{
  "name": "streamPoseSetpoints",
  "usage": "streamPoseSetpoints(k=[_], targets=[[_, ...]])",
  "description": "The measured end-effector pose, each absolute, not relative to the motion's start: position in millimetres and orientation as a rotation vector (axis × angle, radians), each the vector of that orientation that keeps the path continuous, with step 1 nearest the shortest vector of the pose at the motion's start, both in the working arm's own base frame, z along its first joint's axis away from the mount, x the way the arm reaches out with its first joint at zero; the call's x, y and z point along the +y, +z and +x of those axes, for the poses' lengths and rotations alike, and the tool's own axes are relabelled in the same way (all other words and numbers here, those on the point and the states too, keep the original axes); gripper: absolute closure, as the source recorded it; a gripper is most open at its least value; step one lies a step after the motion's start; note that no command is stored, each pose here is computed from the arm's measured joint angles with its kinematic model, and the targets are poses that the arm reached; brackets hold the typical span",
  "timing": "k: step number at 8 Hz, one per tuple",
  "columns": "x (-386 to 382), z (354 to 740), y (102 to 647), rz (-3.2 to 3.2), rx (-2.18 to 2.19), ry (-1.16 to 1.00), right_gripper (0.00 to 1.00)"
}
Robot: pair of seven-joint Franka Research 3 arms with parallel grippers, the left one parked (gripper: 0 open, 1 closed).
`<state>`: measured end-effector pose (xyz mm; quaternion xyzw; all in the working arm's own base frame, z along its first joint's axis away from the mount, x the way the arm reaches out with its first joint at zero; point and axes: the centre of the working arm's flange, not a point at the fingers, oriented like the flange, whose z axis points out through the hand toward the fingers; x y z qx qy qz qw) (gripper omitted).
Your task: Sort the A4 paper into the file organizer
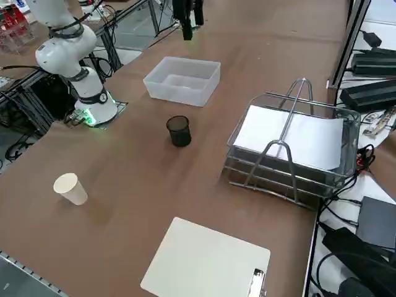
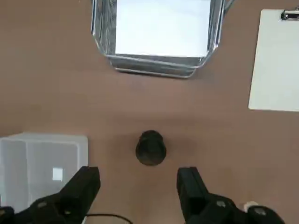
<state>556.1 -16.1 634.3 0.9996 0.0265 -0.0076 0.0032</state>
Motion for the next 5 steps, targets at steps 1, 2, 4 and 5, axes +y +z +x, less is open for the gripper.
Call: streamPoseSetpoints(k=[1, 2, 4, 5], targets=[[-15.0, 542.2, 636.9, 3.133, 0.084, -0.03, 0.0], [-13.9, 528.7, 637.6, 3.132, 0.088, -0.041, 0.0], [-17.5, 515.2, 637.3, 3.132, 0.091, -0.054, 0.0], [-21.1, 515.2, 637.5, 3.133, 0.107, -0.053, 0.0]])
